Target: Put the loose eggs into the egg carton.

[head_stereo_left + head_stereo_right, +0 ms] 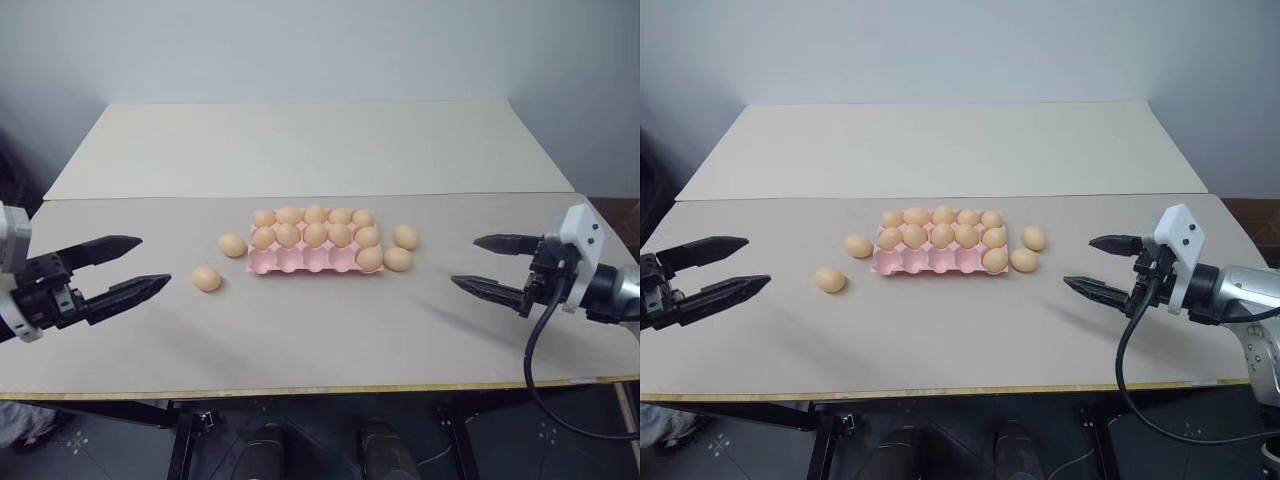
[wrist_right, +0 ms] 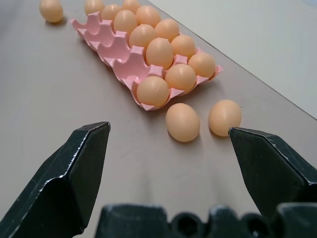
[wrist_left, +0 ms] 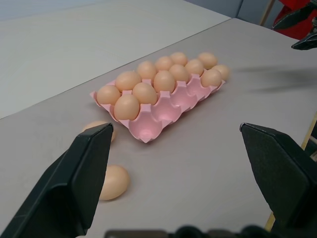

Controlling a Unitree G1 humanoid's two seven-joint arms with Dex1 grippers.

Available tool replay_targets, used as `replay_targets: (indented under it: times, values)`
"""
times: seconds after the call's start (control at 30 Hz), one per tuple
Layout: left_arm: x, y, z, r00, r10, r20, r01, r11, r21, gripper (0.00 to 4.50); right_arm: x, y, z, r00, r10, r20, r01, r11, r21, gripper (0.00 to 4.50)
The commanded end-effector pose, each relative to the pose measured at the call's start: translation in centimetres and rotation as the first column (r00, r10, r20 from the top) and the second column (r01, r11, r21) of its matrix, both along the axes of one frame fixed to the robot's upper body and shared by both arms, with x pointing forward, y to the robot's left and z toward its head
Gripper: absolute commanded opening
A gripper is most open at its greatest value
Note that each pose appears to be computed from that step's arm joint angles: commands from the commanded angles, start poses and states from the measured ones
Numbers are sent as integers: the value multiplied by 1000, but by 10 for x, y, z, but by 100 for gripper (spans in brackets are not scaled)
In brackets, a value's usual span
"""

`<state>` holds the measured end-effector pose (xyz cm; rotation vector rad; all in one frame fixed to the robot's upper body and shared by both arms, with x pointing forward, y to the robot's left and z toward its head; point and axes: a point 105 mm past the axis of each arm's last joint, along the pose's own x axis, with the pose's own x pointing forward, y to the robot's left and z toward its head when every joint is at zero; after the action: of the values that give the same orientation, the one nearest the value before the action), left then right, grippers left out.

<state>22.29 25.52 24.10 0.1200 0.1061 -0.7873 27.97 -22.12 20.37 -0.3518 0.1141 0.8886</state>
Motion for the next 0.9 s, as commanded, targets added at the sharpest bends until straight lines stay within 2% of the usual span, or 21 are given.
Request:
replay_targets:
  times: [0.03,0.1,0.27,0.4,0.47,0.6,0.73,0.9]
  values:
    - [1,1,10,998,19,56,-22,999,42,447,0,3,9,999,20,50,-20,1000,-7,450]
    - [5,1,13,998,35,49,-35,999,4,447,3,2,8,998,15,56,-15,1000,-12,450]
    - [3,-2,10,999,-15,48,13,999,43,447,18,-3,14,996,-23,86,28,998,-52,450]
    - [3,-2,9,998,-44,42,42,998,52,447,44,0,12,990,-75,122,89,989,-114,450]
    - [5,-4,9,997,-61,42,59,997,50,447,59,6,10,987,-98,127,112,988,-105,450]
    - [9,-7,9,995,-90,36,88,995,47,447,90,26,-1,985,-124,120,135,987,-85,450]
    - [10,-8,8,994,-101,29,99,994,50,447,128,36,-15,964,-247,98,254,965,-66,450]
    - [8,-8,7,995,-101,24,99,993,58,447,147,40,-35,954,-294,51,299,947,-119,450]
